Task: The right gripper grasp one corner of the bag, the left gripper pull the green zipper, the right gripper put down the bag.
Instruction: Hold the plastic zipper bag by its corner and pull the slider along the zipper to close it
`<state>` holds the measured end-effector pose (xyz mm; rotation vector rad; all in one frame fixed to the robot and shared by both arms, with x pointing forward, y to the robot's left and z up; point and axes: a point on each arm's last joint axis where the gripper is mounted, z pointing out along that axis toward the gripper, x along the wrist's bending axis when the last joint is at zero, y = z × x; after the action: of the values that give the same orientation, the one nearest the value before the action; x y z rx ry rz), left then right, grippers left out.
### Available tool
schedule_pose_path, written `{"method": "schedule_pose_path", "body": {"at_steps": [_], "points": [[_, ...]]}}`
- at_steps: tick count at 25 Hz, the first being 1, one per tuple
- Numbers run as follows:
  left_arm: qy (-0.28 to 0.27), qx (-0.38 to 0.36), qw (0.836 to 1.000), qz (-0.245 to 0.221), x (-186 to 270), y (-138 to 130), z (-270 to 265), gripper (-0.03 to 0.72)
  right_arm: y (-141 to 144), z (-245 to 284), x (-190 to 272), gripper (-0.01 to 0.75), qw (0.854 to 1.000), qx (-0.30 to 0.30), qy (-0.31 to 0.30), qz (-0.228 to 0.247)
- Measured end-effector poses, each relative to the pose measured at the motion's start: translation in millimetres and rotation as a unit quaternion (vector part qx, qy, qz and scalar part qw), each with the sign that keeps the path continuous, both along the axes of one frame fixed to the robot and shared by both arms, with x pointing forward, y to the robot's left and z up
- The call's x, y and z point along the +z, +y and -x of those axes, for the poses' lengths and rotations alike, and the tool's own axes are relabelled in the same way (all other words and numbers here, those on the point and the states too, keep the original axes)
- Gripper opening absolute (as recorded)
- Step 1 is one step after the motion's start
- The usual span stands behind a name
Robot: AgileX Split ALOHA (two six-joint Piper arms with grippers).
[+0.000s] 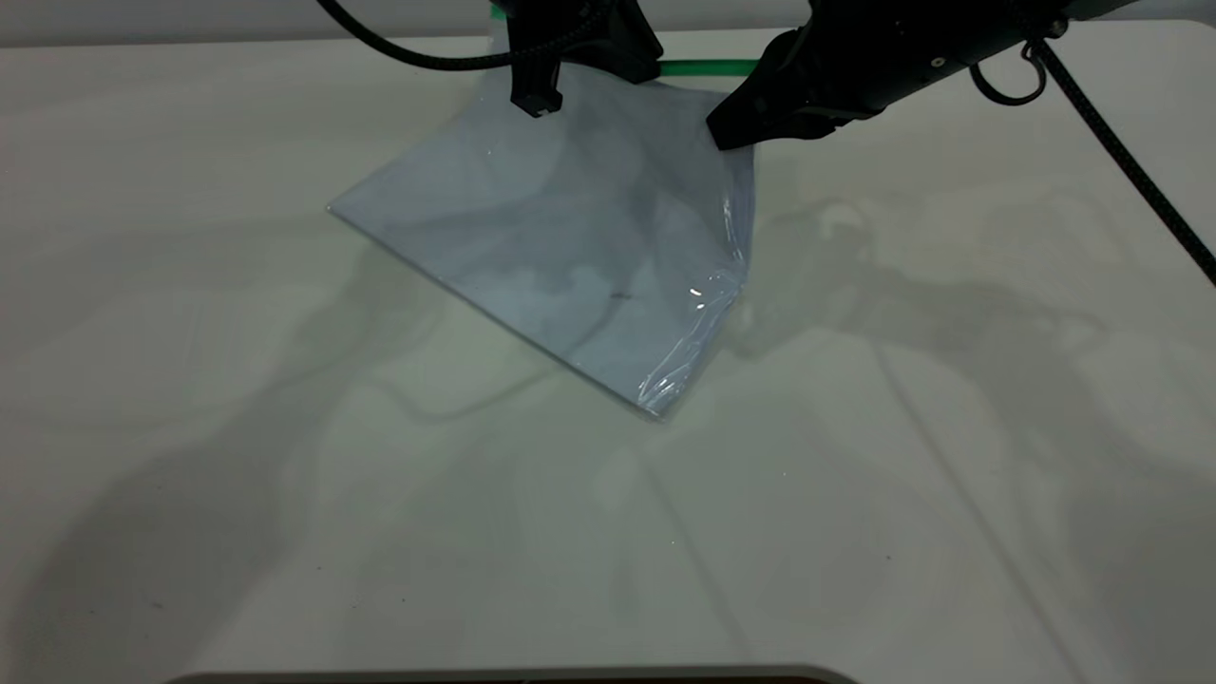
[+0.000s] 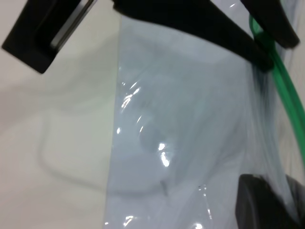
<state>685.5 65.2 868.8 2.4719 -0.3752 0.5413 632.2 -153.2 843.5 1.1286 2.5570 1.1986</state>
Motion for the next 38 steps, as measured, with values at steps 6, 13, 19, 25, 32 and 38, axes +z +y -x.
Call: {"method": "schedule_pose_path", "body": {"at_steps": [6,13,19,25,32,38], "points": [[-0.019,0.02,1.0,-0.007,-0.7,7.4,-7.0,0.055,-10.5,-4.1,3.0,0.034,1.0,-0.012,-0.002,-0.004],[-0.024,0.056,0.998,-0.01,-1.0,32.7,-20.2,0.054,-32.1,-9.9,4.1,0.034,0.999,-0.034,0.003,-0.01],[-0.019,0.081,0.997,-0.009,-1.2,48.7,-26.7,0.054,-47.6,-13.6,3.5,0.034,0.999,-0.053,0.005,-0.006],[-0.015,0.096,0.995,-0.008,-1.3,62.5,-31.6,0.054,-54.6,-15.0,3.3,0.034,0.998,-0.063,0.008,-0.006],[-0.008,0.126,0.992,-0.005,-1.5,85.0,-38.9,0.054,-59.5,-16.5,2.5,0.034,0.997,-0.074,0.008,0.002],[-0.005,0.139,0.99,-0.004,-1.5,96.5,-42.0,0.054,-59.6,-16.6,2.4,0.034,0.997,-0.076,0.008,0.002]]}}
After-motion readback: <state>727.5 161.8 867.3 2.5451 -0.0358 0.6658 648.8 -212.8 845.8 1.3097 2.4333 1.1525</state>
